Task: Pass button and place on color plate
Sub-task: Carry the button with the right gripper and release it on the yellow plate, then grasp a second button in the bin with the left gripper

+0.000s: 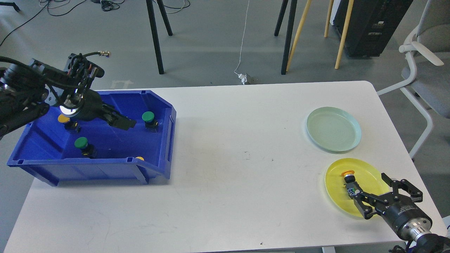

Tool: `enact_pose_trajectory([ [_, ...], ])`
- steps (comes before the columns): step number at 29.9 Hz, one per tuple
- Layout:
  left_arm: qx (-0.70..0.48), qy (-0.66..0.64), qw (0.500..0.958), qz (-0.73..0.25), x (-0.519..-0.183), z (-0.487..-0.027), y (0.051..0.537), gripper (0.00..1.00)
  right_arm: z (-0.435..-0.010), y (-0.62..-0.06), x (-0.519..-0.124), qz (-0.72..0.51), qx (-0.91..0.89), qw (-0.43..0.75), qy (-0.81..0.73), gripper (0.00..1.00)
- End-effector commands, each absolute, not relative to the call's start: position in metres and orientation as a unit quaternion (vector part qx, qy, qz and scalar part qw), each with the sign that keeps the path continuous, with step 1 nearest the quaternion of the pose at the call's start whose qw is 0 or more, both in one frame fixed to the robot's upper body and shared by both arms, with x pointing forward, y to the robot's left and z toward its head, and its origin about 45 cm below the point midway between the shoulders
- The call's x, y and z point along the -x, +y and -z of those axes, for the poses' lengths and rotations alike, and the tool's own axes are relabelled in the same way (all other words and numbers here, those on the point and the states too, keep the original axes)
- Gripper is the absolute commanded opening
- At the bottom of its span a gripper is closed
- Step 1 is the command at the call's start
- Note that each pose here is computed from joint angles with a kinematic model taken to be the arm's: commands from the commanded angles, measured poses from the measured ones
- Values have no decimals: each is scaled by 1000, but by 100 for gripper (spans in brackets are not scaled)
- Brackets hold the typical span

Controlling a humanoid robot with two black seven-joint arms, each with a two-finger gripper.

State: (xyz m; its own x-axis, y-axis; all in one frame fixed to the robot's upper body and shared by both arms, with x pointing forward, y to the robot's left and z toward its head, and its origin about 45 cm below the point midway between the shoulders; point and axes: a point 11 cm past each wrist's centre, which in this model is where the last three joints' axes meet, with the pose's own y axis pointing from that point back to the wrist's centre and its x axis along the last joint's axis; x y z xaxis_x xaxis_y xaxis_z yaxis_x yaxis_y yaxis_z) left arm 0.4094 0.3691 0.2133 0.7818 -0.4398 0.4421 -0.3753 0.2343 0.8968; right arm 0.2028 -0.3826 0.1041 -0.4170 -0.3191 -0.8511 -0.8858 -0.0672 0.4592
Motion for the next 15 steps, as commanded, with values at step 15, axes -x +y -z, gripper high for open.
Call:
enact_pose_trajectory([
  [15, -689, -300, 659, -5, -391, -175, 453, 96, -212, -392, -298, -440, 604, 343, 569, 97],
])
